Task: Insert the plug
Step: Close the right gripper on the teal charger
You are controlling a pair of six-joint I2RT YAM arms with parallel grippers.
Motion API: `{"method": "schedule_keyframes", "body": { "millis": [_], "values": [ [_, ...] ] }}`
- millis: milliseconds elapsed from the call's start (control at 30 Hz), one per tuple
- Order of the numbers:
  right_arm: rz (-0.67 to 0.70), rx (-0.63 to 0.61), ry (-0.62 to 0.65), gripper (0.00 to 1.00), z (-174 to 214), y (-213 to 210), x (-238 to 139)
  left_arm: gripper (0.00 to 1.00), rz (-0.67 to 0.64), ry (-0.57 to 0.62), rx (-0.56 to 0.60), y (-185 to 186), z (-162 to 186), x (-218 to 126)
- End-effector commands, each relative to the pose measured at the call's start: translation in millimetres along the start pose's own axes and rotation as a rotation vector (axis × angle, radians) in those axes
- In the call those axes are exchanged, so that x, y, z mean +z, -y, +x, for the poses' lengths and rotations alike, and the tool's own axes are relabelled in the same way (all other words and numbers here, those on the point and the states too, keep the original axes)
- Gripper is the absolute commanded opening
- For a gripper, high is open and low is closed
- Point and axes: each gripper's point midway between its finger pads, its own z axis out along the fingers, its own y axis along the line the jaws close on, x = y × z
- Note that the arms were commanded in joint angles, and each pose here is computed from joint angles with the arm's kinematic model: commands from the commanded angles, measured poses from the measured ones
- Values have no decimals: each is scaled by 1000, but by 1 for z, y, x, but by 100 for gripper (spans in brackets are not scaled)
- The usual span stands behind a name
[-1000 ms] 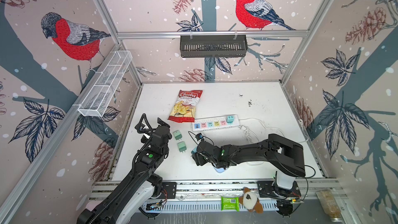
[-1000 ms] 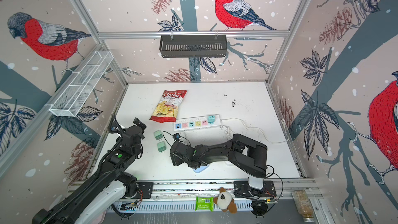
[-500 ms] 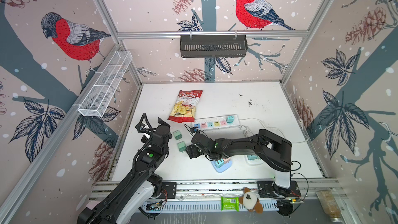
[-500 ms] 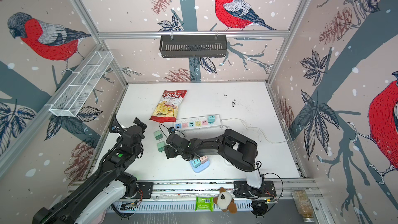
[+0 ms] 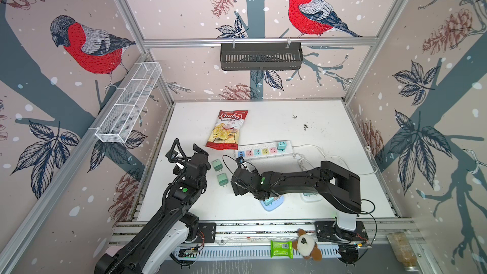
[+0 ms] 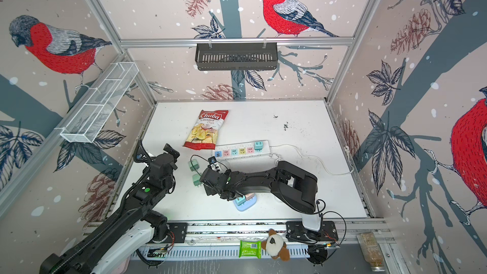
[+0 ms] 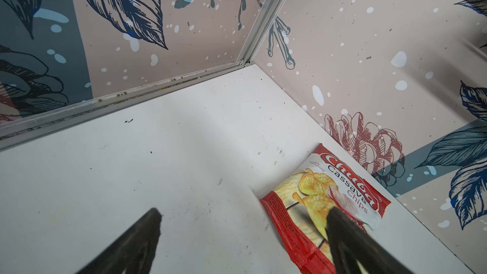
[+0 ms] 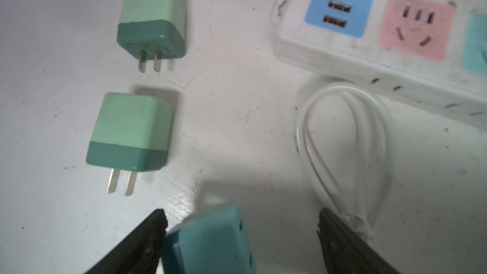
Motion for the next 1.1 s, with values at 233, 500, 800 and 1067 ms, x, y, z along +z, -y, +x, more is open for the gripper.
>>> {"method": "schedule_keyframes", "body": {
  "millis": [233, 500, 800, 1067],
  "values": [
    [65, 7, -5, 89, 9, -2, 0, 97, 15, 23, -27, 5, -7, 0],
    [93, -13, -22, 87, 29, -3, -9, 97, 23, 21, -31, 7, -7, -1],
    [26, -41, -4, 86, 31, -20, -16, 97, 26, 21, -24, 7, -7, -1],
    [13, -71, -30, 78, 31, -18, -1, 97, 59, 11, -5, 11, -4, -1]
  ]
}}
